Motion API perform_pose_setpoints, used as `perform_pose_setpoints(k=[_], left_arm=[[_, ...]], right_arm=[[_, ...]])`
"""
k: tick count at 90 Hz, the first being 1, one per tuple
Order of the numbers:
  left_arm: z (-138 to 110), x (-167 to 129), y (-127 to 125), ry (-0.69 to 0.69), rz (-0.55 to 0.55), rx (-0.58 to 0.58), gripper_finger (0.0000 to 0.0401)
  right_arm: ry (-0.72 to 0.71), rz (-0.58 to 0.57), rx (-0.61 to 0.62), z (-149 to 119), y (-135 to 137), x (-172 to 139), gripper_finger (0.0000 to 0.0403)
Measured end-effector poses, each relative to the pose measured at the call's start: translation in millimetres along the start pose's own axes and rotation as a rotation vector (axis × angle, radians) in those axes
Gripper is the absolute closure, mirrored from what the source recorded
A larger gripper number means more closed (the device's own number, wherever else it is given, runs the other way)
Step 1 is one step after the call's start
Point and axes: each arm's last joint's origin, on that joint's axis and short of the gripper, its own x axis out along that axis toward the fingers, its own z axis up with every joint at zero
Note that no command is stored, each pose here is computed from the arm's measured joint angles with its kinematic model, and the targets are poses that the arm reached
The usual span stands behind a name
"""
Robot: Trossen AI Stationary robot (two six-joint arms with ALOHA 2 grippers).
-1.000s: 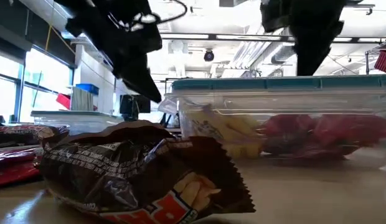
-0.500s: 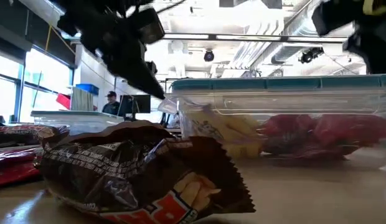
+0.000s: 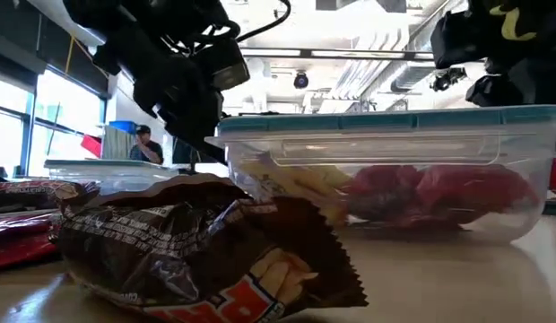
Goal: Sort candy
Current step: Open the transparent bin
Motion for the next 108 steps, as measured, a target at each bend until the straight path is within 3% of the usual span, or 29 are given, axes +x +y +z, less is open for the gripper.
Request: perform_pose_setpoints(k=[12,30,46,59,82,92,108], left_arm=[[5,0,-1,-0.001,0.014,0.016,0.0275],[6,-1,5,0.002,0.204,0.02,0.0275],[5,-11,7,0.059,0.307,-0.005,0.0275],[7,-23,7,0.062,0.316,-0.026,0.0275],[9,-28,5,0.048,0.304,-0.019,0.0275],[10,-29,3,0.046,0.225,-0.019,0.0275],[24,-43,-8,-0.017,0.135,-0.005,0.0275]], right_arm=[[0.004,-0.004,-0.011,5,-6,2,0.0194],[0.028,-0.038,-0.027,17,-14,-6,0.0194],[0.091,-0.195,0.01,19,-24,-28,0.0194],[0.157,-0.226,0.01,19,-25,-50,0.0194],[-0.158,-0.127,0.025,47,-8,-57,0.0194],[-0.297,-0.088,0.017,66,-3,-53,0.0194],[-0.376,-0.021,-0.05,95,-5,-37,0.0194]])
